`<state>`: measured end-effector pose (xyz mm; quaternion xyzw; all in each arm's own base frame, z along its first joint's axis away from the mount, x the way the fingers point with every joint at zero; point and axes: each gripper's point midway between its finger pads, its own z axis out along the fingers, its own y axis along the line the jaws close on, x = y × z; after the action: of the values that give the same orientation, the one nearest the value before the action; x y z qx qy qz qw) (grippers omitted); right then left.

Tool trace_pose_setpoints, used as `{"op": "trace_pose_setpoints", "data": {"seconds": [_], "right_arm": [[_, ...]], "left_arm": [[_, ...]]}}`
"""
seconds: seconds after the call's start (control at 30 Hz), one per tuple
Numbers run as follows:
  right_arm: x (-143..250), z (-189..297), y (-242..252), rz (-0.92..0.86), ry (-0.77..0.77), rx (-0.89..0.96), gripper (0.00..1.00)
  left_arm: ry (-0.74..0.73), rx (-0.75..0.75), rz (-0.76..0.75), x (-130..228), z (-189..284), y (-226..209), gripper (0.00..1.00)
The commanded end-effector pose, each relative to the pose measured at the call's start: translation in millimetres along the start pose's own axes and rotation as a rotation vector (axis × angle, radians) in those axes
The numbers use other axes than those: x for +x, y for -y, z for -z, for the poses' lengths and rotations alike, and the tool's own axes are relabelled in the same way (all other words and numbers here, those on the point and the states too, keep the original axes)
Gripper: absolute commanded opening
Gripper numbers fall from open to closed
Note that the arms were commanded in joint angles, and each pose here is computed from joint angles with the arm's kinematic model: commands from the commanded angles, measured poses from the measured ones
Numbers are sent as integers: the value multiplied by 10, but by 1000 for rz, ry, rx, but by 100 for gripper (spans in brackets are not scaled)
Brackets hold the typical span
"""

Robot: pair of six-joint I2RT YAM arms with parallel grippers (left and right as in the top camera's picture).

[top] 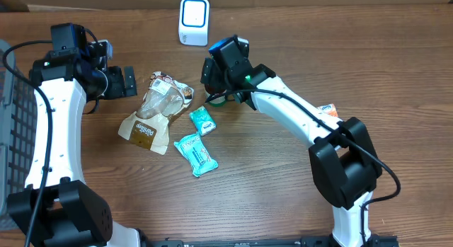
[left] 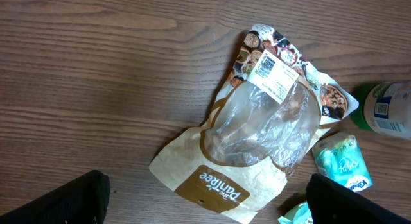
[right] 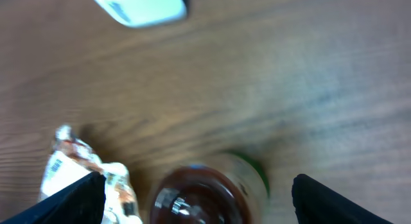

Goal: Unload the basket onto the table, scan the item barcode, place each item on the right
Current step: 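Move the right gripper to the green-lidded jar and grasp it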

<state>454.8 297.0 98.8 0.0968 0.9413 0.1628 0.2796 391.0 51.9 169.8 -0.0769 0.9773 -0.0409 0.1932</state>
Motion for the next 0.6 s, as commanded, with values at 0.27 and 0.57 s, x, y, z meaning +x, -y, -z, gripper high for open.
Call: {"op": "trace_pose_setpoints", "data": {"seconds": [0.27, 0.57], "right_arm": [[142, -207, -38, -84, -49, -8, 87], [250, -306, -9, -9, -87, -4, 75]], "left_arm": [[27, 2, -18, -57, 82, -2, 100], [27, 2, -17, -57, 82, -2, 99]]}}
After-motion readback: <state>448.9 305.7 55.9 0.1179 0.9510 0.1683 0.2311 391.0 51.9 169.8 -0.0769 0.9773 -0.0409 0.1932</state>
